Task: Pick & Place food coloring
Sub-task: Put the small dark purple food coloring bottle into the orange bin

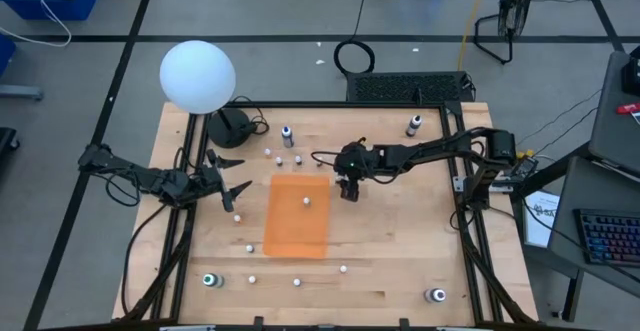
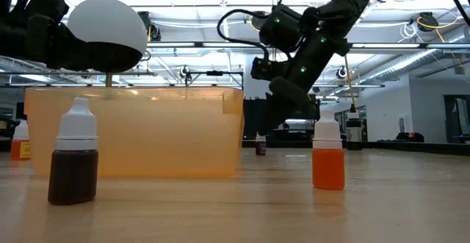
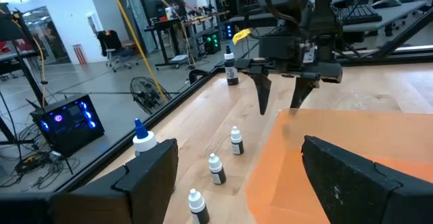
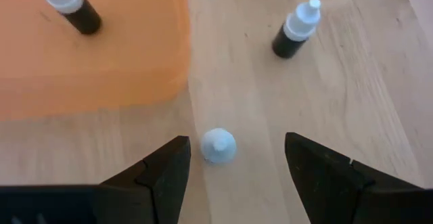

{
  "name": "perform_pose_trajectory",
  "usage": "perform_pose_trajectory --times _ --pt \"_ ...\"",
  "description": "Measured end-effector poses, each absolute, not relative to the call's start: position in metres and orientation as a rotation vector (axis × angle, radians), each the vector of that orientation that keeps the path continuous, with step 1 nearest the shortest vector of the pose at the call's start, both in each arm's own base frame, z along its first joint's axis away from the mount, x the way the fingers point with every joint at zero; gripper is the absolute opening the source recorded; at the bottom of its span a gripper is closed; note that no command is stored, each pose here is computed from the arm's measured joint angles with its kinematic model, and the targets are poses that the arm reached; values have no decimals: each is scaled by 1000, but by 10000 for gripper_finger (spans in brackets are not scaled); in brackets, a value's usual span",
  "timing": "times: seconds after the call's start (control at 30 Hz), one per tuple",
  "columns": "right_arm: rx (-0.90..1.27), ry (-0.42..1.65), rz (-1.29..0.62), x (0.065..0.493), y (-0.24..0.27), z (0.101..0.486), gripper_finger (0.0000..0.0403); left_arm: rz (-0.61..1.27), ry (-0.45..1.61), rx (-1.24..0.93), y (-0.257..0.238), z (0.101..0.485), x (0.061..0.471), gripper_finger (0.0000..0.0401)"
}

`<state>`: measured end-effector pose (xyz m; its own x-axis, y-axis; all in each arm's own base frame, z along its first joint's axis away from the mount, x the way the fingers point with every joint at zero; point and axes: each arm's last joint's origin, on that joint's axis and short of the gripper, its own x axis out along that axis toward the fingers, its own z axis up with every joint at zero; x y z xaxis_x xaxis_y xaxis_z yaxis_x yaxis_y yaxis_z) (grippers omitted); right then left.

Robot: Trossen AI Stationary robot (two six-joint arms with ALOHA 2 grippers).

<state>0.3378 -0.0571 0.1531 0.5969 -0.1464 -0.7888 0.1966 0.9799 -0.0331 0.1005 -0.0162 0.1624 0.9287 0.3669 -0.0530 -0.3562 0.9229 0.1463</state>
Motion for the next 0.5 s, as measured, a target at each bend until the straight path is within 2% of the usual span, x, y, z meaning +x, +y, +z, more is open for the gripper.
perform_pose_trajectory --times 0.5 --pt "78 927 -206 341 -57 139 227 372 80 135 -16 162 101 310"
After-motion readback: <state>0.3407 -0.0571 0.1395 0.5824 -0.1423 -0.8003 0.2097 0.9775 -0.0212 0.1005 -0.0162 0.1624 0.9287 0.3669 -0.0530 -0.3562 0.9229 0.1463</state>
